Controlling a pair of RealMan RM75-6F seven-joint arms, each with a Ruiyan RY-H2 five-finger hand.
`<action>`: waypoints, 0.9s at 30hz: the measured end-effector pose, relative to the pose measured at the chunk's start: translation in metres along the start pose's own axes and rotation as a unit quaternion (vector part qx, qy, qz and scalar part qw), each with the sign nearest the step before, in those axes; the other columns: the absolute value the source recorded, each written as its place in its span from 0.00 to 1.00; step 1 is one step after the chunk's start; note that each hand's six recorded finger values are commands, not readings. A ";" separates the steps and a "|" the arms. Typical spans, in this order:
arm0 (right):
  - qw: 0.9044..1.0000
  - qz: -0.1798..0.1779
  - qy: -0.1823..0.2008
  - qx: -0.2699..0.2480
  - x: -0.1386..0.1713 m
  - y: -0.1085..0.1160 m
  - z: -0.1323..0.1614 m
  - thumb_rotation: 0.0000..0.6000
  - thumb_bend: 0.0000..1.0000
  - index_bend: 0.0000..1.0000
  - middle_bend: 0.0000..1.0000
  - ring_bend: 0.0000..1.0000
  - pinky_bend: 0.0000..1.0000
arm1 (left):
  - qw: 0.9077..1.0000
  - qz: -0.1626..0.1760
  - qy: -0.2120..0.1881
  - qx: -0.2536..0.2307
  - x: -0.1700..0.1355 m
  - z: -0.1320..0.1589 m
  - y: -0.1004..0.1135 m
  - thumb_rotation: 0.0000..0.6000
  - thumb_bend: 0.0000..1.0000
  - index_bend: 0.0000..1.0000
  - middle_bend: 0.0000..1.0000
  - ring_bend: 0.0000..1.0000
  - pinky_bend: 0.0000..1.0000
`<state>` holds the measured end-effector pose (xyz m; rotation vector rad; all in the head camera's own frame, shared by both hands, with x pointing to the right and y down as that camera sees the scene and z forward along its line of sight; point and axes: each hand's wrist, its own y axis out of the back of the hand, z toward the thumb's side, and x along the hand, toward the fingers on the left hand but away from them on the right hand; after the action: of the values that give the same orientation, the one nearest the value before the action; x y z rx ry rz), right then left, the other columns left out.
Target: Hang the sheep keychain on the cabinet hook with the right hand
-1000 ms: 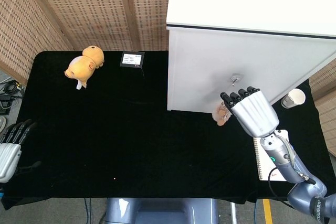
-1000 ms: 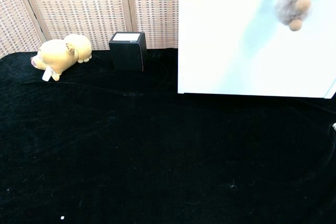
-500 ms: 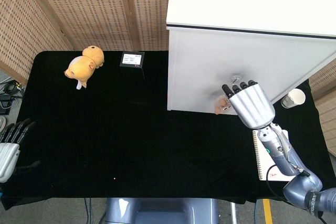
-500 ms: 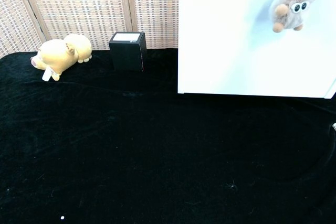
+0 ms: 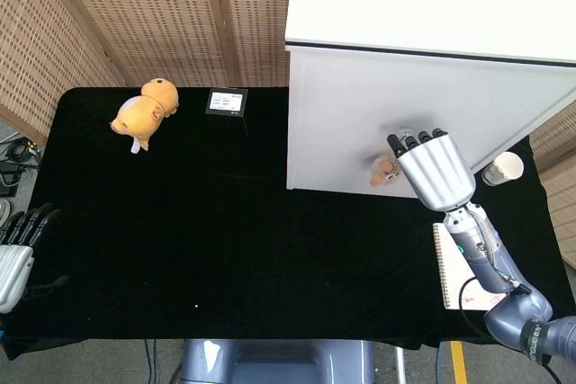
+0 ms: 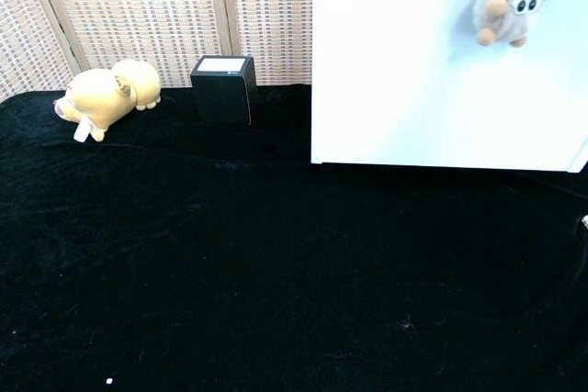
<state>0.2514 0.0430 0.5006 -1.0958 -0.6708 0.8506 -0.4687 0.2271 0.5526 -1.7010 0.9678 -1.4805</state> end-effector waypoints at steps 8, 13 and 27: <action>1.000 -0.001 -0.003 0.005 -0.004 0.001 -0.001 1.00 0.61 0.75 0.95 0.92 1.00 | 1.000 -0.001 0.000 0.001 0.000 0.000 -0.001 1.00 0.00 0.00 0.00 0.00 0.00; 1.000 0.001 0.000 0.010 -0.005 0.000 0.002 1.00 0.61 0.75 0.95 0.92 1.00 | 1.000 -0.002 0.000 0.001 0.000 0.000 -0.001 1.00 0.00 0.00 0.00 0.00 0.00; 1.000 0.006 -0.001 0.018 -0.006 -0.003 0.005 1.00 0.58 0.75 0.95 0.92 1.00 | 1.000 -0.001 0.000 0.000 0.000 0.000 0.000 1.00 0.00 0.00 0.00 0.00 0.00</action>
<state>0.2444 0.0394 0.5044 -1.0677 -0.6493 0.8710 -0.4687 0.2270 0.5528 -1.7009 0.9665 -1.4818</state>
